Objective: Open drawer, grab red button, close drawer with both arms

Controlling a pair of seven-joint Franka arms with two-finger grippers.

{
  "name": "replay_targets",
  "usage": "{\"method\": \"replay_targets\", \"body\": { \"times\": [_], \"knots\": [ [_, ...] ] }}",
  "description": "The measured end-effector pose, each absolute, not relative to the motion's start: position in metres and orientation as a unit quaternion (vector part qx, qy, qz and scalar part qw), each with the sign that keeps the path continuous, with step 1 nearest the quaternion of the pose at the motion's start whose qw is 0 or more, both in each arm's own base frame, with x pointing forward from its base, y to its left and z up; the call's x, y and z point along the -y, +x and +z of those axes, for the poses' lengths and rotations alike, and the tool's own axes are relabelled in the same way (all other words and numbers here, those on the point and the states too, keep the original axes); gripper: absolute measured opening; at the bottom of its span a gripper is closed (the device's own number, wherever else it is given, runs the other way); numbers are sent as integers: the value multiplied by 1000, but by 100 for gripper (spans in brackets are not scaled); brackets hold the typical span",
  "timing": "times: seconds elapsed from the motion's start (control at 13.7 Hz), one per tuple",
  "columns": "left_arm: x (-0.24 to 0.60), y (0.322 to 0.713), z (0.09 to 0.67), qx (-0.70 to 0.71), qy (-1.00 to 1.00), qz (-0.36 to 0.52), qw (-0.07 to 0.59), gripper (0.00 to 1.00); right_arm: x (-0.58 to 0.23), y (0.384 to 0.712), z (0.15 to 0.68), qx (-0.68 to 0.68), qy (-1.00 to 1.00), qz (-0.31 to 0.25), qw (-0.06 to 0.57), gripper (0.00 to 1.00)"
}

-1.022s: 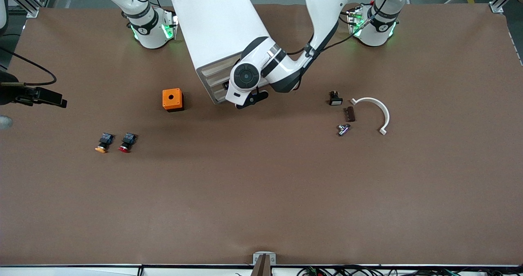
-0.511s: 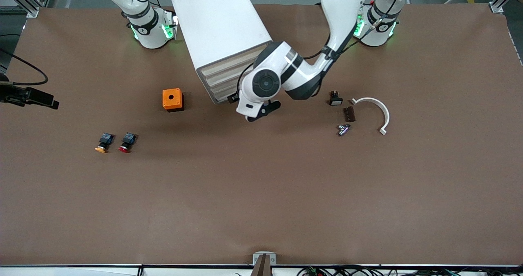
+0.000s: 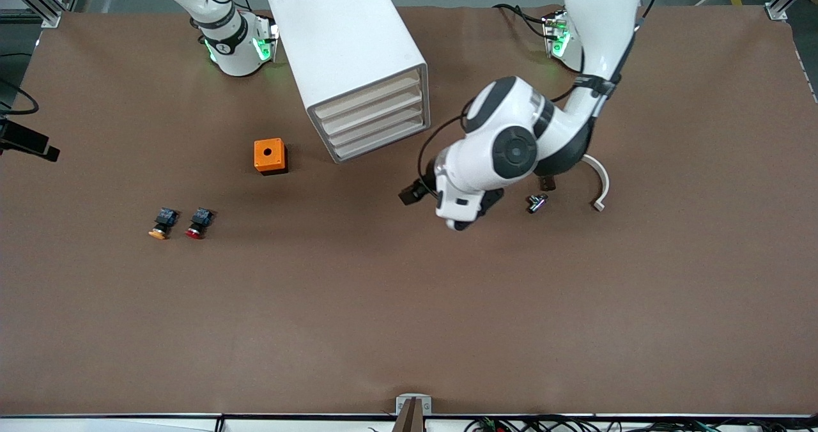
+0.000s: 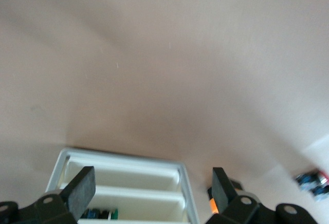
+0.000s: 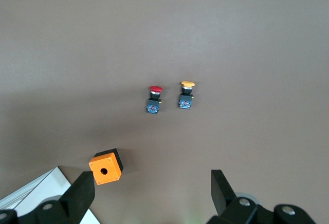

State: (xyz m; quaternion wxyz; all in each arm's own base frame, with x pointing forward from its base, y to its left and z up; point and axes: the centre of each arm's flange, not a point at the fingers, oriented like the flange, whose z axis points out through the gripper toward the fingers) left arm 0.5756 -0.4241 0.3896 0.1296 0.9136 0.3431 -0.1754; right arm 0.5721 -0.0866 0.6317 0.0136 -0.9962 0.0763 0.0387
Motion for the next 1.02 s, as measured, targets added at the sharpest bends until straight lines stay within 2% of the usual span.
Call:
{"method": "replay_targets", "body": {
  "times": [0.36, 0.51, 0.73, 1.02],
  "knots": [
    [347, 623, 390, -372, 917, -111, 93, 100, 81, 562, 639, -72, -997, 22, 17, 100],
    [322, 636, 389, -381, 916, -94, 80, 100, 75, 544, 638, -68, -998, 2, 19, 100],
    [289, 651, 389, -402, 908, -88, 79, 100, 63, 513, 637, -58, -998, 0, 23, 100],
    [249, 668, 394, -387, 915, -77, 88, 100, 54, 501, 646, -50, -998, -7, 23, 100]
  ]
}}
